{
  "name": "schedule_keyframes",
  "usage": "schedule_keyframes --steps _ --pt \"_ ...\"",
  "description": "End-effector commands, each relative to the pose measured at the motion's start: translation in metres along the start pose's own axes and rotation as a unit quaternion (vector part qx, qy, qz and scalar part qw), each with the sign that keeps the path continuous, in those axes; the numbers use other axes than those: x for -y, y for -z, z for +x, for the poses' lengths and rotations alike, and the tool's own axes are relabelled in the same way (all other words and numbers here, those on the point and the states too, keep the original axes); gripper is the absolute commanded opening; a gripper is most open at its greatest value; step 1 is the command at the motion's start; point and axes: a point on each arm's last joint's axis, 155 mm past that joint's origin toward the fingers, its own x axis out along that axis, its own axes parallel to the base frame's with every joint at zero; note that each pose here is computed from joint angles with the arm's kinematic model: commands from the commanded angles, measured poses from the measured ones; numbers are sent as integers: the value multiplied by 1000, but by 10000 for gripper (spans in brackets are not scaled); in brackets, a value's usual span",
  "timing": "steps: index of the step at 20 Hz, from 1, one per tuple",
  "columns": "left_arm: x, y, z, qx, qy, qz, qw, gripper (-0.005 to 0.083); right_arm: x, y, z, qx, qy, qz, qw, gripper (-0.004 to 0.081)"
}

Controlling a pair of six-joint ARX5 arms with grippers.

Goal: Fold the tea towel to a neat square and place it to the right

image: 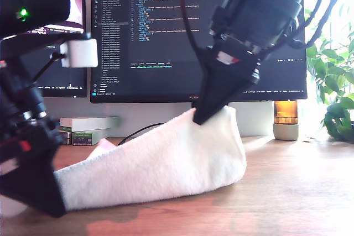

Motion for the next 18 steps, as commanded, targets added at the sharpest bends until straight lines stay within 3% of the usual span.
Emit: schedule_keyframes --steps 1,8,14,17,18 --pt "8 -7 -9 -3 26 -1 1000 -20 -3 6 0 -11 -8 14 1000 -13" --pt "61 -9 -31 -14 176 -11 984 -20 -40 36 -6 -70 -85 52 993 -13" --pt "111 -9 -57 -12 314 -20 949 -20 -58 55 -14 -108 -125 61 984 -13" --pt "124 -7 -68 -15 355 -26 934 -20 -68 56 -17 -110 -150 58 981 -13" --pt "123 -7 -67 -15 352 -24 936 -20 -66 53 -15 -101 -145 56 983 -13"
